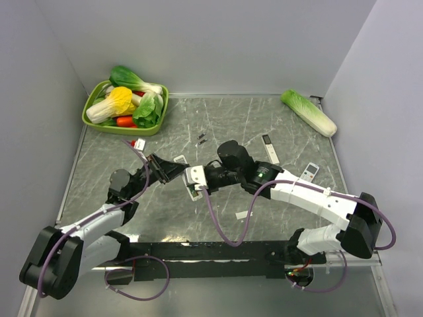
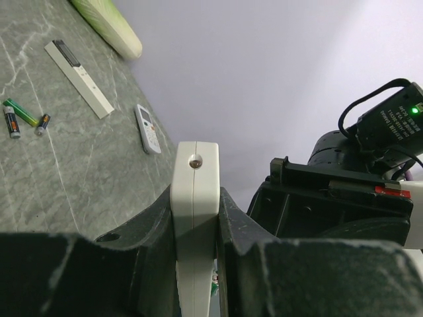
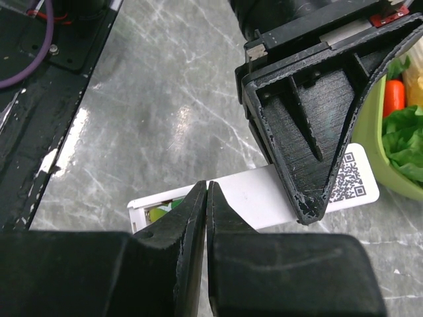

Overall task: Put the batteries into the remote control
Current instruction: Load the battery into the remote control.

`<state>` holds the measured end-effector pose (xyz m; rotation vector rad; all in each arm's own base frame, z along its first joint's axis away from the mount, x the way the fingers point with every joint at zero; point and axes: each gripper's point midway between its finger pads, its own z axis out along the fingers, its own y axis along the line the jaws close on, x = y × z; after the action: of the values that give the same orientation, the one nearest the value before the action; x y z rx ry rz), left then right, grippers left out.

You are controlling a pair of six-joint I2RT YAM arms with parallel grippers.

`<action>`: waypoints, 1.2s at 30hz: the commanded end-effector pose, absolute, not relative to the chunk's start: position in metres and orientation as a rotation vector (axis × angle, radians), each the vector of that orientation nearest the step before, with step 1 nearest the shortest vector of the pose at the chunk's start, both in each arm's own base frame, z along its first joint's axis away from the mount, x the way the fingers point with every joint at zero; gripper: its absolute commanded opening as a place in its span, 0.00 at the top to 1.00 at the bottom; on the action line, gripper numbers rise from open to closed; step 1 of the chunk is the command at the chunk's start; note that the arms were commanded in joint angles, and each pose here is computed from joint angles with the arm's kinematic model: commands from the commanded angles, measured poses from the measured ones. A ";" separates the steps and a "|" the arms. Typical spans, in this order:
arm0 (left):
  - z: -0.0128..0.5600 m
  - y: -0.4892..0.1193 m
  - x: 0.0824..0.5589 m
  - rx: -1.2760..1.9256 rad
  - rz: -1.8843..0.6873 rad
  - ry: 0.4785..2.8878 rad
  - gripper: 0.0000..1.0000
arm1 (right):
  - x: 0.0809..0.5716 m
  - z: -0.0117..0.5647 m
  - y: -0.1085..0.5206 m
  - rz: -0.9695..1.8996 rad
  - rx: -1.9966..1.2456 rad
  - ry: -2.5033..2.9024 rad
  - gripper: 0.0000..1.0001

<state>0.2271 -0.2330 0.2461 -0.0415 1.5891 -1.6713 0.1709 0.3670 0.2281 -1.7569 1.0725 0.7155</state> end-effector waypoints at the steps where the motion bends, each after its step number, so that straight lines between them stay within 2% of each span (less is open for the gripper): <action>1: 0.329 -0.221 0.200 0.062 -1.769 1.246 0.98 | 0.166 0.162 0.347 0.728 -1.853 1.284 0.92; 14: 0.350 -0.196 0.182 -0.023 -1.835 1.035 0.98 | 0.167 0.138 0.342 0.793 -1.765 1.354 0.92; 22: 0.347 -0.198 0.182 -0.005 -1.811 1.056 0.98 | 0.172 0.142 0.344 0.768 -1.708 1.360 0.80; 27: 0.315 -0.203 0.202 -0.035 -1.669 1.202 0.98 | 0.171 0.192 0.348 0.777 -1.603 1.277 0.64; 31: 0.293 -0.201 0.212 -0.062 -1.575 1.281 0.98 | 0.162 0.240 0.347 0.825 -1.515 1.173 0.58; 32: 0.290 -0.201 0.213 -0.063 -1.565 1.288 0.98 | 0.159 0.248 0.347 0.837 -1.504 1.156 0.52; 34: 0.283 -0.201 0.216 -0.070 -1.547 1.305 0.98 | 0.155 0.266 0.346 0.873 -1.455 1.133 0.51; 36: 0.282 -0.201 0.216 -0.072 -1.545 1.303 0.98 | 0.154 0.273 0.345 0.911 -1.394 1.168 0.44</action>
<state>0.2161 -0.2028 0.2710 -0.1083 1.3637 -1.5747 0.1578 0.3510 0.2535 -1.5054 1.1234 0.8452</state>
